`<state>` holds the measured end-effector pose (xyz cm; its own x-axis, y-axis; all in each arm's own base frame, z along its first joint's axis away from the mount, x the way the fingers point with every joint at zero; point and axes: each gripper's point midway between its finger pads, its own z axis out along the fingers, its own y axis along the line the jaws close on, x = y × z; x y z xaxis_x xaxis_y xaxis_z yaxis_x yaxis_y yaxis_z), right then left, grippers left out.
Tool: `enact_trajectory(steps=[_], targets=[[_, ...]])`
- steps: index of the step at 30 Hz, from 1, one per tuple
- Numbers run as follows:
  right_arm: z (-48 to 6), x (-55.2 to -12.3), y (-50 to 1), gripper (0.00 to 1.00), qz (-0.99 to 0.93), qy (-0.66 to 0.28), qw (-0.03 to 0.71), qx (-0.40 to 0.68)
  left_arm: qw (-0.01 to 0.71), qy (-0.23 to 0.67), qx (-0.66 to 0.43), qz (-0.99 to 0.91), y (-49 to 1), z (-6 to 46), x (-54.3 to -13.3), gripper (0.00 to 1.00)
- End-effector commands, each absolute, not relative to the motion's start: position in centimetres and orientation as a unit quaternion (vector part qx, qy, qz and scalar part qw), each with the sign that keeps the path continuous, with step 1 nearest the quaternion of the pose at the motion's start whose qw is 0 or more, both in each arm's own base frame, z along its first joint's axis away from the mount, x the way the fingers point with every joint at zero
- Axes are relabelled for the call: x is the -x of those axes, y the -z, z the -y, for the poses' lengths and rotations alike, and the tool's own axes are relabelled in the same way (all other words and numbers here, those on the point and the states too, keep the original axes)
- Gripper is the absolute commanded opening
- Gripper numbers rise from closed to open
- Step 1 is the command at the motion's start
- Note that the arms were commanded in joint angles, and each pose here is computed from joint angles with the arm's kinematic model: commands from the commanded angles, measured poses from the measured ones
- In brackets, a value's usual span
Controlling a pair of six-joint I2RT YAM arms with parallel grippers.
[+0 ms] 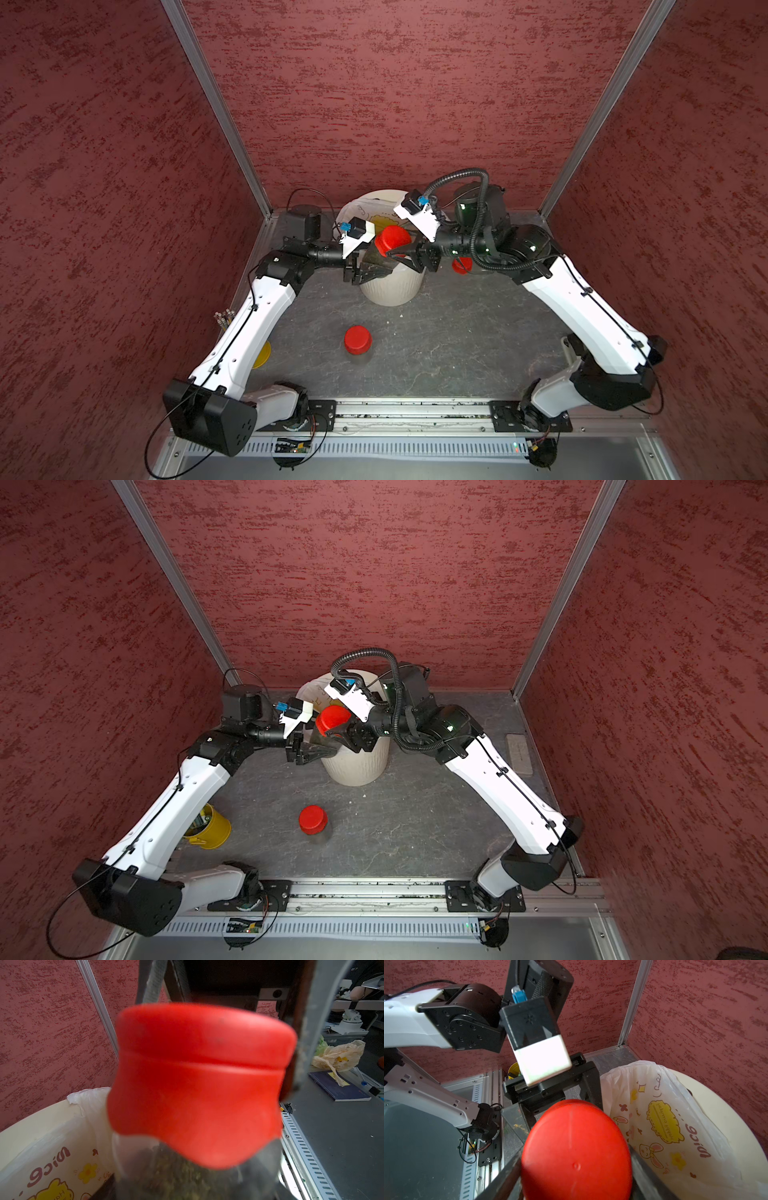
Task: Empty moldy tea leaves from jars
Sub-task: Unscrew the lid from the jar.
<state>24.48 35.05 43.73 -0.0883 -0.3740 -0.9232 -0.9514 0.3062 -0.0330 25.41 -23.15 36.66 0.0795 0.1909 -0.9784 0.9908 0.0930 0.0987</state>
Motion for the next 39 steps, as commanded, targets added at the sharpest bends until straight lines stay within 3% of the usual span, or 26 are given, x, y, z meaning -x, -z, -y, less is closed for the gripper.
enact_trajectory(steps=[1,12,23,34,39], targets=[[-35.3,-22.8,-44.7,0.42,-0.6,-0.32,0.464,0.568,0.502,0.401,-0.538,-0.545,-37.6,23.1,-25.3,0.69],[-33.9,-22.5,-45.1,0.39,-0.55,-0.338,0.455,0.613,0.499,0.402,-0.538,-0.547,-37.4,23.1,-25.3,0.69],[-34.2,-23.0,-44.0,0.5,-0.555,-0.332,0.435,0.626,0.499,0.403,-0.537,-0.548,-37.4,23.1,-25.4,0.69],[-34.0,-24.7,-47.1,0.9,-0.605,-0.343,0.48,0.535,0.499,0.402,-0.537,-0.548,-37.4,23.1,-25.5,0.69],[-33.9,-24.7,-48.1,0.99,-0.632,-0.35,0.491,0.486,0.502,0.401,-0.538,-0.546,-37.5,23.1,-25.5,0.69]])
